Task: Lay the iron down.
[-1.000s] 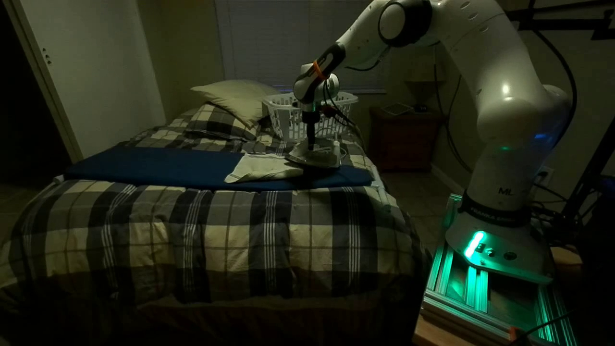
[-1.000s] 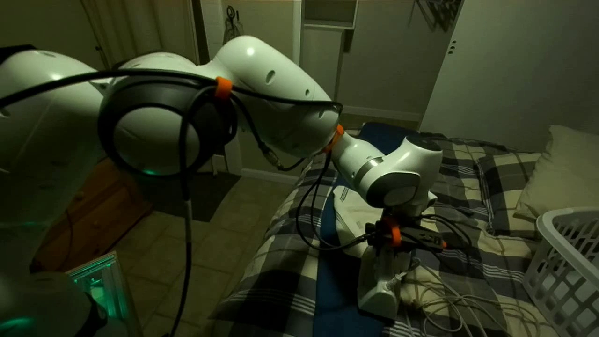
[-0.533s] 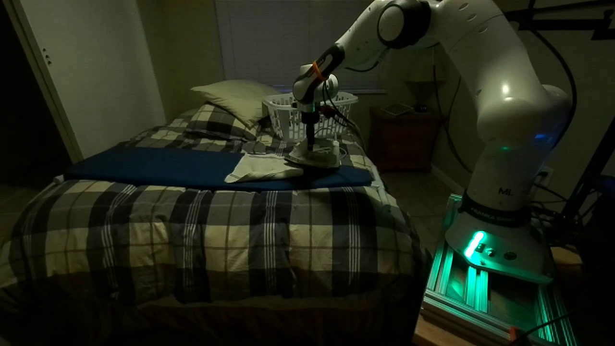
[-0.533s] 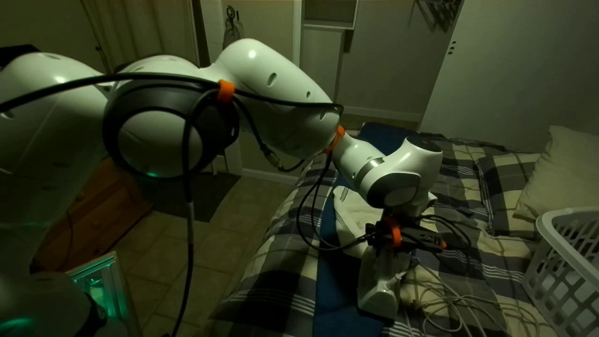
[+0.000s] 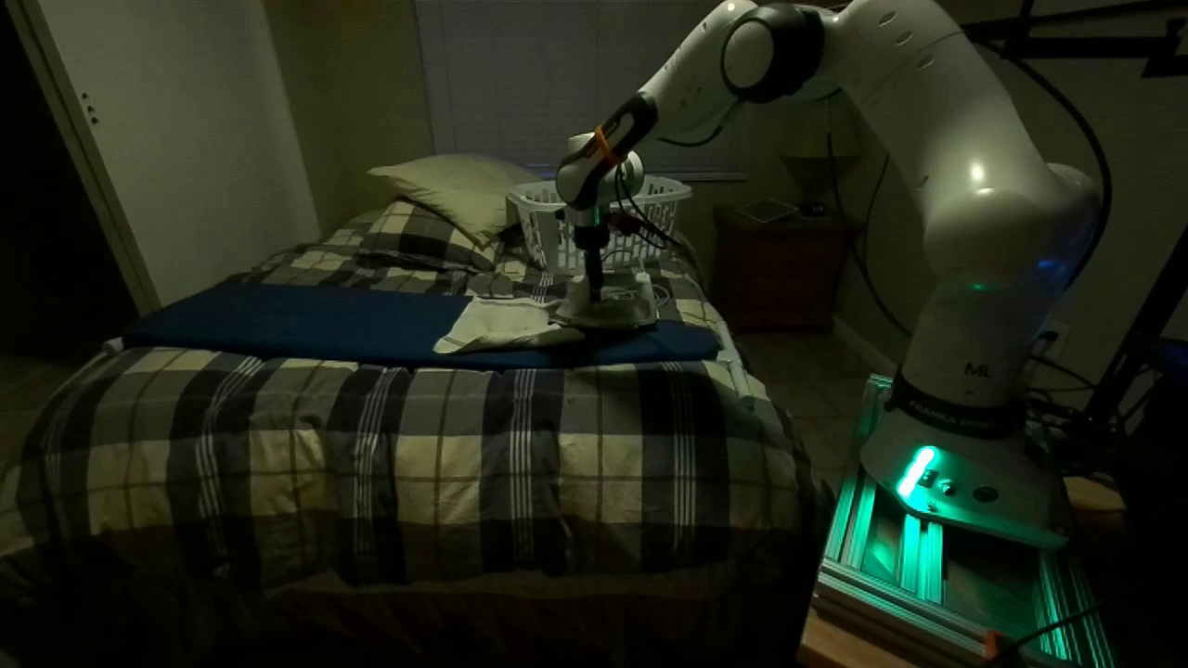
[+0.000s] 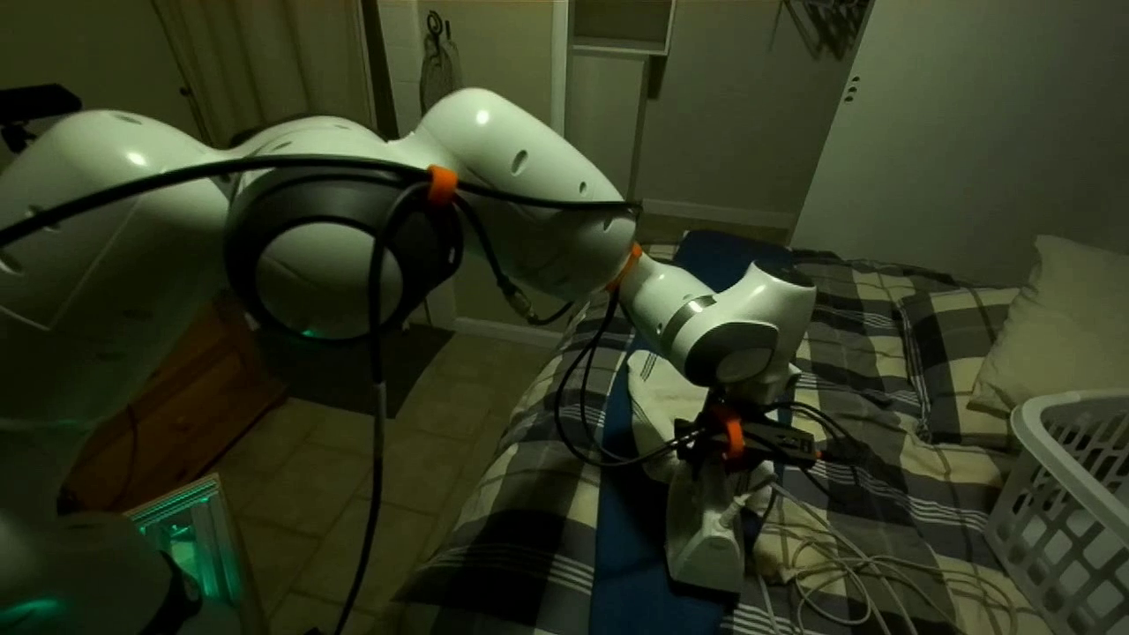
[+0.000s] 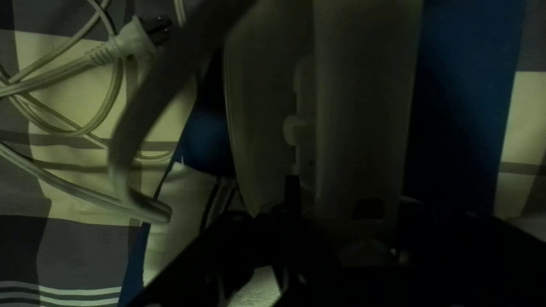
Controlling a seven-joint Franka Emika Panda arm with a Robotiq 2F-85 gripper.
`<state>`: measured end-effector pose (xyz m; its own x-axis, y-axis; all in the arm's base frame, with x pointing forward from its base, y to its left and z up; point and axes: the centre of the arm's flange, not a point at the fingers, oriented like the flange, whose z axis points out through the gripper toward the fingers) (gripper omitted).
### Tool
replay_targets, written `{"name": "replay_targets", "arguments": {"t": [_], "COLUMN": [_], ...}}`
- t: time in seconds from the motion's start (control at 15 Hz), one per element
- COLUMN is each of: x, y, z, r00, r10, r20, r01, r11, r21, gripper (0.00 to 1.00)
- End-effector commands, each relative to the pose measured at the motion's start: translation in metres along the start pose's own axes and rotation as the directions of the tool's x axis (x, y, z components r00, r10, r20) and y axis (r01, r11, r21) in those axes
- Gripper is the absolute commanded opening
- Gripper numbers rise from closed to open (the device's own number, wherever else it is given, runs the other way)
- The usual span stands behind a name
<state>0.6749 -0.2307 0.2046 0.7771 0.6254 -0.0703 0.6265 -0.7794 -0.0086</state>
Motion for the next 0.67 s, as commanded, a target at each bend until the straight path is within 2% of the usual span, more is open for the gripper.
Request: {"name": "replay_targets", "arguments": {"t": [0.0, 0.33, 0.6], "x": [0.03, 0.053, 0.057], "y": [-0.007, -0.029, -0.048], "z": [0.013, 0.017, 0.011], "r00": [0.996, 0.987, 0.986], "r10": [-0.075, -0.155, -0.16], "r20": [0.037, 0.038, 0.056], "r01": [0.073, 0.148, 0.144], "r11": [0.996, 0.98, 0.964], "r21": [0.046, 0.136, 0.224], "gripper": [0.15, 0.15, 0.15]}}
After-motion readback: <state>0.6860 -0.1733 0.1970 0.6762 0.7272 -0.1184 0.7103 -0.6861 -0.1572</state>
